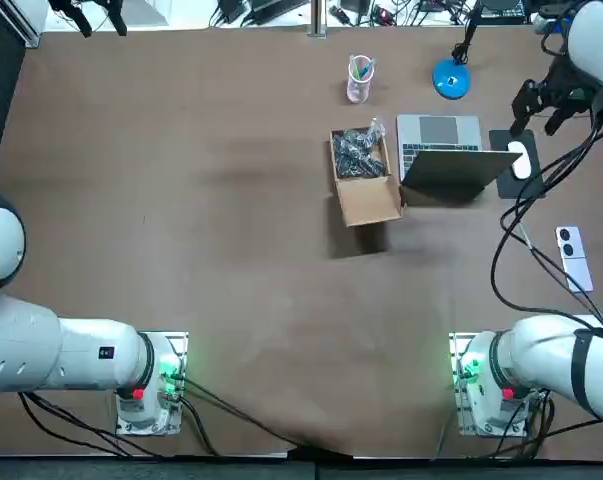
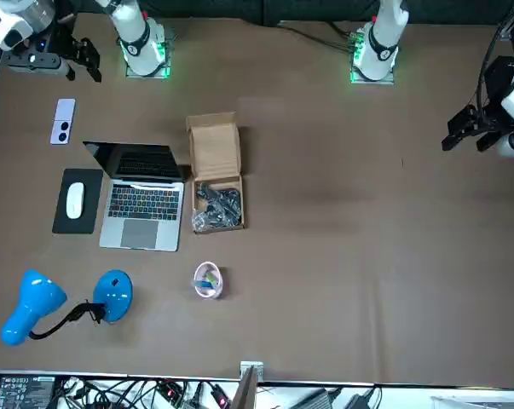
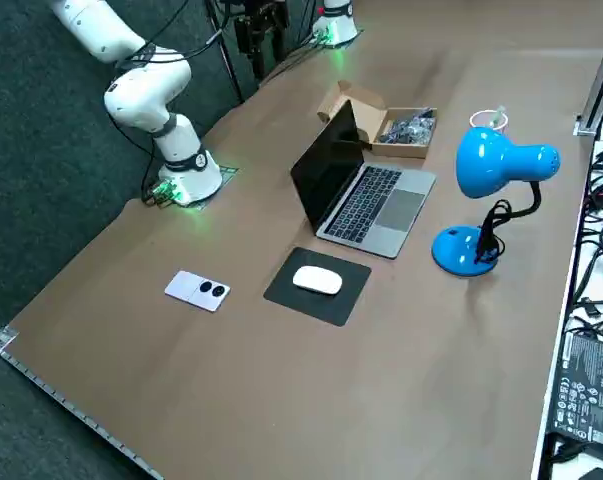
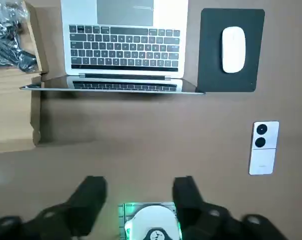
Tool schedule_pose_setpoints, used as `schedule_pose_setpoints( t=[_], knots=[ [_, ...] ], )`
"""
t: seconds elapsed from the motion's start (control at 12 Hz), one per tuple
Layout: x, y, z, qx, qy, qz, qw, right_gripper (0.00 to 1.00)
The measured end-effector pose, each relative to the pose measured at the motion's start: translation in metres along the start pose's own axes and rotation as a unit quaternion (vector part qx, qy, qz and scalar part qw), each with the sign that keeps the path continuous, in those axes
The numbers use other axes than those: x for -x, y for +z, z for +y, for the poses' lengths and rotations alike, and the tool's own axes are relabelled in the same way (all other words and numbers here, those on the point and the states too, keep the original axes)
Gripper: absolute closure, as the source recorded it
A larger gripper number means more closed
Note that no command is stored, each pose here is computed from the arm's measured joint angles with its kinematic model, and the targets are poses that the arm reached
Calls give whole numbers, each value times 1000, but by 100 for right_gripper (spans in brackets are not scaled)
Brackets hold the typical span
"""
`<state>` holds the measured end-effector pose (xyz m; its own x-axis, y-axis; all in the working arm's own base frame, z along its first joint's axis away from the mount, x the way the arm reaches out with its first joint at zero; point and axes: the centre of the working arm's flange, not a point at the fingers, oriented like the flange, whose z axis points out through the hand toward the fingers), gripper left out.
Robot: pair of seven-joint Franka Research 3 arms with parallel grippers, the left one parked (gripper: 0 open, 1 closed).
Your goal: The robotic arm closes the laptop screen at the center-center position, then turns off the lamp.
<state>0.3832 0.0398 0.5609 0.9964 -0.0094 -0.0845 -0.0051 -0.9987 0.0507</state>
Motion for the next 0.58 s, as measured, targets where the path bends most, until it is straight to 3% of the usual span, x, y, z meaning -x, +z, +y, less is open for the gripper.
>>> schedule_pose_setpoints(
  t=[0.42, 0.58],
  knots=[
    [1, 17, -4, 1, -6, -10, 1000, 80],
    [2, 25, -6, 1, -7, -14, 1000, 85]
  ],
)
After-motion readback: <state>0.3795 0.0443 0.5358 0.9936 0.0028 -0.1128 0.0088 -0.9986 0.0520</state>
